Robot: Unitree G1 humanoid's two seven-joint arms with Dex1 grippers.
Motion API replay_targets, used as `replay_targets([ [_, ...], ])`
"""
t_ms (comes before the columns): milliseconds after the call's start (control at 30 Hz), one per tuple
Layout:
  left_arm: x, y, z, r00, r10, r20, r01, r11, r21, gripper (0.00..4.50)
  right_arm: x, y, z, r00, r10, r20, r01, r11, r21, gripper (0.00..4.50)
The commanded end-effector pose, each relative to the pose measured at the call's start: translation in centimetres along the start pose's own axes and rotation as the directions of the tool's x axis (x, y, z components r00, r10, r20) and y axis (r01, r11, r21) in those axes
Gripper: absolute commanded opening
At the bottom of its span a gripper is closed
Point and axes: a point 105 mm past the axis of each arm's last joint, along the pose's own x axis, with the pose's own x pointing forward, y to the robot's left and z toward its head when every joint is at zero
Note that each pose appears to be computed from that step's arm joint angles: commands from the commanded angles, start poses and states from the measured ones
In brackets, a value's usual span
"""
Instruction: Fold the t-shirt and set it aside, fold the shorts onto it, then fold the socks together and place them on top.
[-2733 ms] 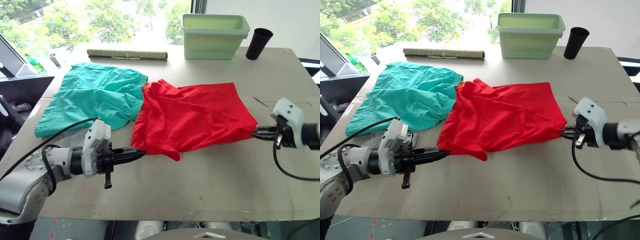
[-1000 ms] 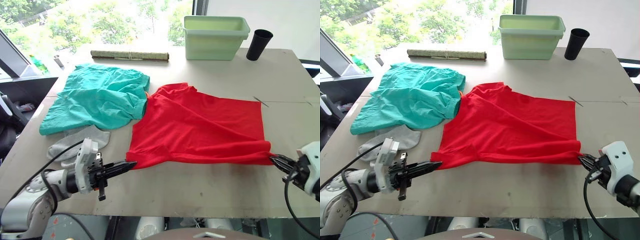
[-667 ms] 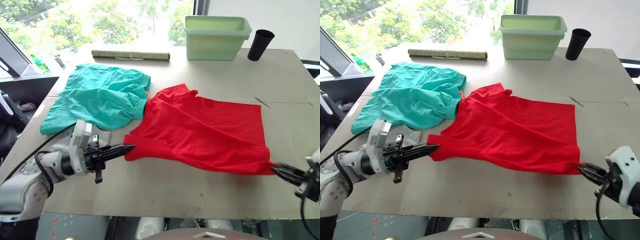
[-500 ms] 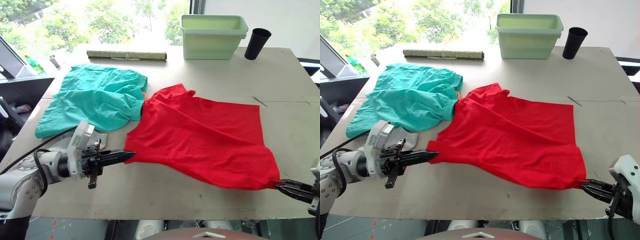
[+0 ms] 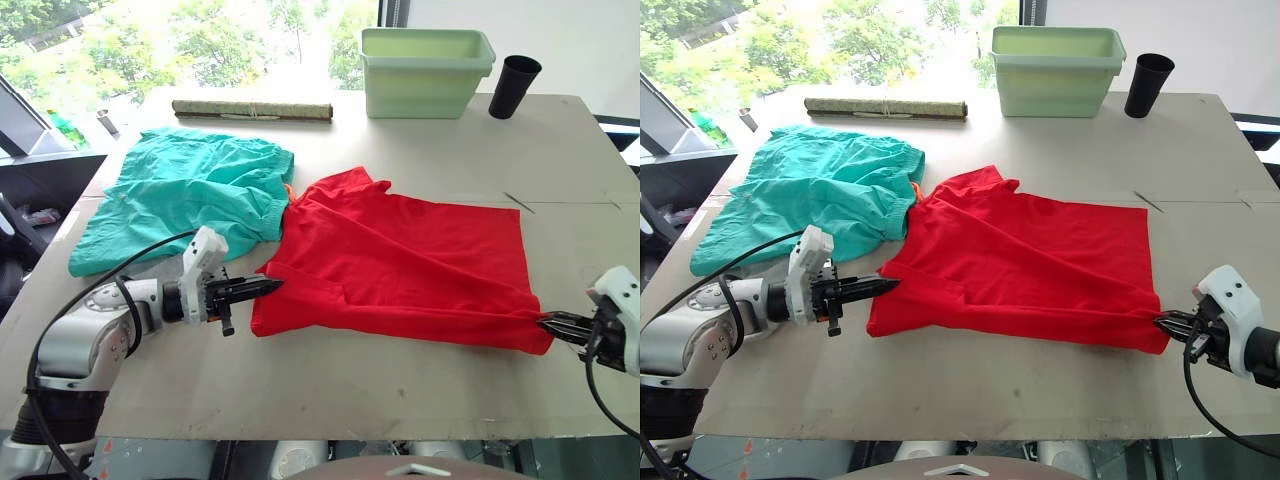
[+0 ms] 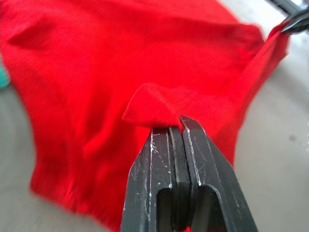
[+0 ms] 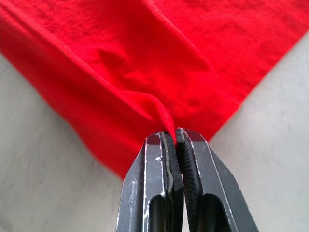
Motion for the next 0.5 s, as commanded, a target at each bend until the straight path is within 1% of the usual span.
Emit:
replay_targets([
  [33,-0.5,0.0,1.2,0.998,0.015,0.058,-0.018,0.998,0.054,0.0,0.4,-0.5,0.4,0.999,-0.033,-0.011,0.033,0.999,-0.011,0.07],
  [167,-0.5,-0.3,1.7,0.994,0.006,0.111,-0.016,0.996,0.084,0.0,1.0,-0.4,0.3,0.999,-0.032,-0.041,0.031,0.999,-0.022,0.07],
  [233,-0.4,-0.2,1.8,0.99,0.024,0.142,-0.037,0.995,0.089,0.0,1.3,-0.6,0.3,0.998,-0.042,-0.05,0.04,0.998,-0.045,0.07],
  [300,-0.6,0.1,1.0,0.991,0.04,0.126,-0.046,0.998,0.049,0.0,1.4,-0.8,0.4,0.997,-0.054,-0.058,0.049,0.994,-0.094,0.07],
  [333,-0.8,0.3,0.8,0.992,0.049,0.118,-0.053,0.998,0.034,0.0,1.5,-0.8,0.4,0.997,-0.054,-0.06,0.047,0.992,-0.114,0.65],
  [367,-1.0,0.5,0.7,0.99,0.066,0.126,-0.068,0.998,0.01,0.34,1.4,-0.8,0.2,0.996,-0.062,-0.06,0.055,0.992,-0.118,1.01],
  [400,-1.5,1.0,0.7,0.983,0.109,0.149,-0.109,0.994,-0.013,0.7,0.9,-0.7,0.6,0.997,-0.075,-0.019,0.072,0.991,-0.116,1.42],
  [433,-2.0,1.5,1.0,0.972,0.155,0.177,-0.149,0.988,-0.044,0.95,0.3,-0.6,1.2,0.996,-0.086,0.04,0.089,0.992,-0.088,1.85],
  [500,-2.8,2.1,1.3,0.954,0.21,0.215,-0.19,0.976,-0.11,1.83,-0.6,-0.2,2.3,0.986,-0.098,0.134,0.106,0.993,-0.051,2.79],
])
